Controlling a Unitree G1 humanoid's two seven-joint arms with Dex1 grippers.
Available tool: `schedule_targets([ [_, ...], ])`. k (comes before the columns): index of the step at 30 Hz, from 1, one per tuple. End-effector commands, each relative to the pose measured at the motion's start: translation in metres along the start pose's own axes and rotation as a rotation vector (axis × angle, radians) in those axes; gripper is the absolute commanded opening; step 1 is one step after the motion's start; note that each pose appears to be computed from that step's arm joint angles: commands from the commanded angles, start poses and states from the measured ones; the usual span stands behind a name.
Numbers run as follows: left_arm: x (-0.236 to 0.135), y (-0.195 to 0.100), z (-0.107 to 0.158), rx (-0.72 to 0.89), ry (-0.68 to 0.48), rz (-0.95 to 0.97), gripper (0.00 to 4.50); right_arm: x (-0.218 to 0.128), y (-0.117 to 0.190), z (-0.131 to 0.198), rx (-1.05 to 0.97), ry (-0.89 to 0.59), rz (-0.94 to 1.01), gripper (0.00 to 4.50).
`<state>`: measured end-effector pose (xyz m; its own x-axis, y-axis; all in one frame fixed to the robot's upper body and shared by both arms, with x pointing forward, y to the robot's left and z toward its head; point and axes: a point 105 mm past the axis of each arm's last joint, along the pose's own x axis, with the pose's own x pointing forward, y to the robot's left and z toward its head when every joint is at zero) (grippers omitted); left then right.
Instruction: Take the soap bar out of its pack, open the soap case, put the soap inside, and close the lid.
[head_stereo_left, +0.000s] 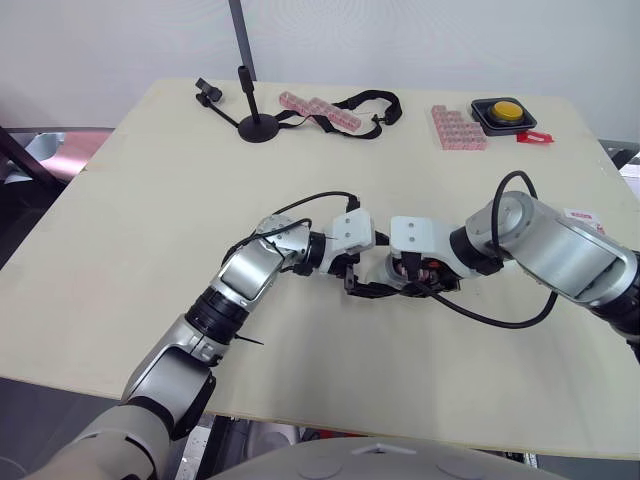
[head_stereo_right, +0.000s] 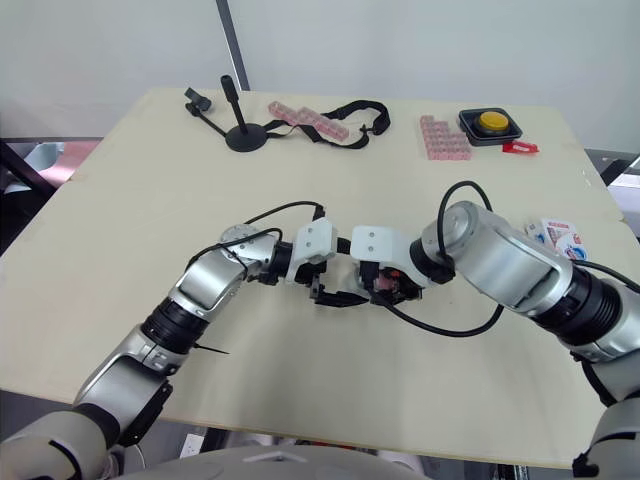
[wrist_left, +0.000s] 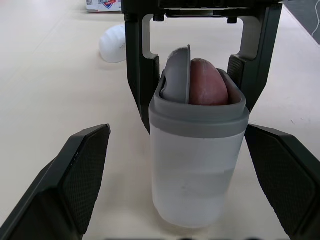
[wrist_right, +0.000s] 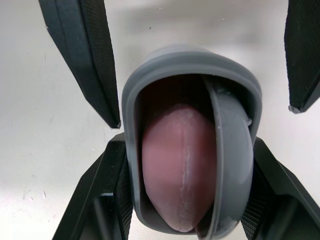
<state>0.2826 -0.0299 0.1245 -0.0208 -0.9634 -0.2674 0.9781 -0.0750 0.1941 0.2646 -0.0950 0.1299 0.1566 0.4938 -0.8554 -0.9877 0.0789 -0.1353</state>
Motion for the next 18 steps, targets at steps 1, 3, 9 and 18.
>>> schedule_targets([
  [1, 0.0012, 0.0029, 0.0116, 0.047, -0.023, -0.003, 4.50, -0.0049, -0.0015, 0.0050, -0.022, -0.017, -0.023, 2.07],
  [3, 0.0021, 0.0029, 0.0121, 0.050, -0.025, -0.007, 4.50, -0.0049, -0.0017, 0.0053, -0.023, -0.018, -0.024, 2.07],
  [9, 0.0027, 0.0023, 0.0100, 0.045, -0.021, -0.016, 3.08, -0.0051, -0.0026, 0.0061, -0.024, -0.018, -0.029, 2.07],
  [18, 0.0037, -0.0025, 0.0082, 0.039, -0.026, -0.039, 1.87, -0.0055, -0.0034, 0.0062, -0.026, -0.018, -0.033, 2.07],
])
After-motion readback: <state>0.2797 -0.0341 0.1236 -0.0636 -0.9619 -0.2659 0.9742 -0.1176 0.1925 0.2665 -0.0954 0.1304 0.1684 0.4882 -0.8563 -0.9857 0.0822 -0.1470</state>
